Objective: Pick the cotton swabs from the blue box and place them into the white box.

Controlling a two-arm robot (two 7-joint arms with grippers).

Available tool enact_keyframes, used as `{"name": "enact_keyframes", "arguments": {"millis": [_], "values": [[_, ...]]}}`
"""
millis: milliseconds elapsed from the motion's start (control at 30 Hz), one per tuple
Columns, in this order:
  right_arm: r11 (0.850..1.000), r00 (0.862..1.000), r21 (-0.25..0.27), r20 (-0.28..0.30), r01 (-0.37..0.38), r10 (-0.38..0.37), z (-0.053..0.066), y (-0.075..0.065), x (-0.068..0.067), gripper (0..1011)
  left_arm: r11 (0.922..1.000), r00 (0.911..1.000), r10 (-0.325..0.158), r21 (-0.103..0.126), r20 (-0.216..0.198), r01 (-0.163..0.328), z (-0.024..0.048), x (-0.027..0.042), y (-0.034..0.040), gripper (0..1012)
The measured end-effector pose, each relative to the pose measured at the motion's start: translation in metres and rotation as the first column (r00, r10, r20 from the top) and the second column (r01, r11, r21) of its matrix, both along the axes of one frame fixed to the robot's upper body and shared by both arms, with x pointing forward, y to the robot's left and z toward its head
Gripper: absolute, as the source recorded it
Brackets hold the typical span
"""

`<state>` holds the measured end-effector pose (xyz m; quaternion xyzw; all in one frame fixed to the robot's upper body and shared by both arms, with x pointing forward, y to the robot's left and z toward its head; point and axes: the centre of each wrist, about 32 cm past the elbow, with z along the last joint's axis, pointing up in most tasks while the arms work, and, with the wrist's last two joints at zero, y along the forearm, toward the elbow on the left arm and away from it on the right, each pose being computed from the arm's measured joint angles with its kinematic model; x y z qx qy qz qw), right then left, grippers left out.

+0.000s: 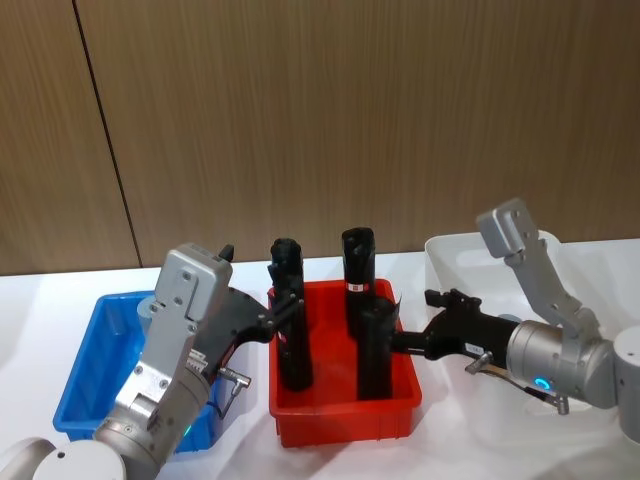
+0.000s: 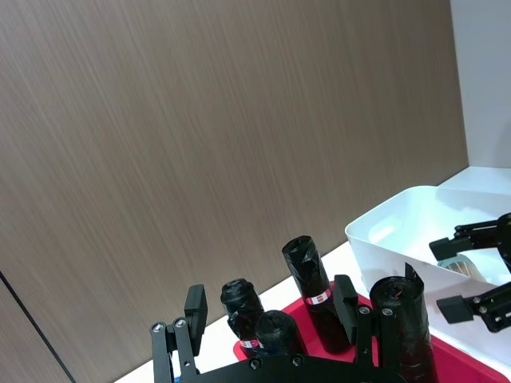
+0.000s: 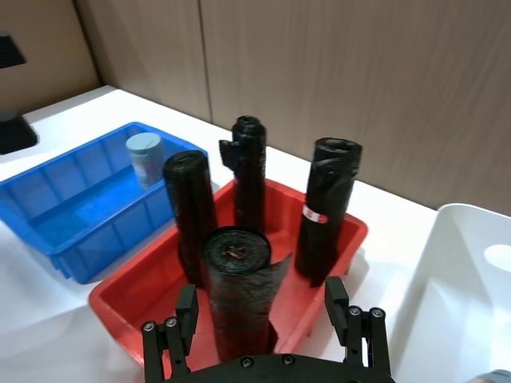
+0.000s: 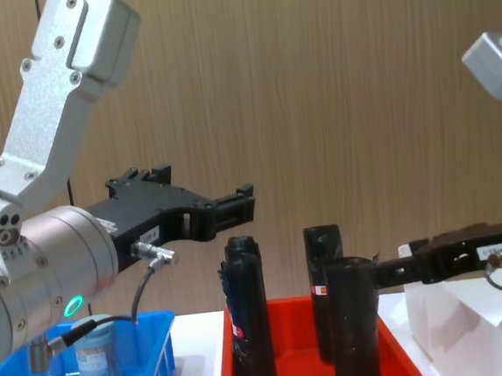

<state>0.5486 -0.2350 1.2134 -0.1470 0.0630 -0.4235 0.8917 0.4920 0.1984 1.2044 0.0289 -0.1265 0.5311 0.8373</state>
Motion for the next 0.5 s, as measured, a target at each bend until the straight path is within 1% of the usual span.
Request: {"name": "enact_keyframes", "arguments": {"millis": [233,500], "values": [[0.999,0.999,-0.004,-0.015,-0.048,0.048,0.0033,0.0038,0.0027,1002,1.0000,1.0000,0.000,0.000,0.000,0.000,0.0000,0.0000,0.0000,1004],[0.998,0.997,-0.006,-0.019,-0.070,0.070,0.0052,0.0064,0.0045,1002,1.0000,1.0000,0.000,0.000,0.000,0.000,0.0000,0.0000,0.0000,1004]]}}
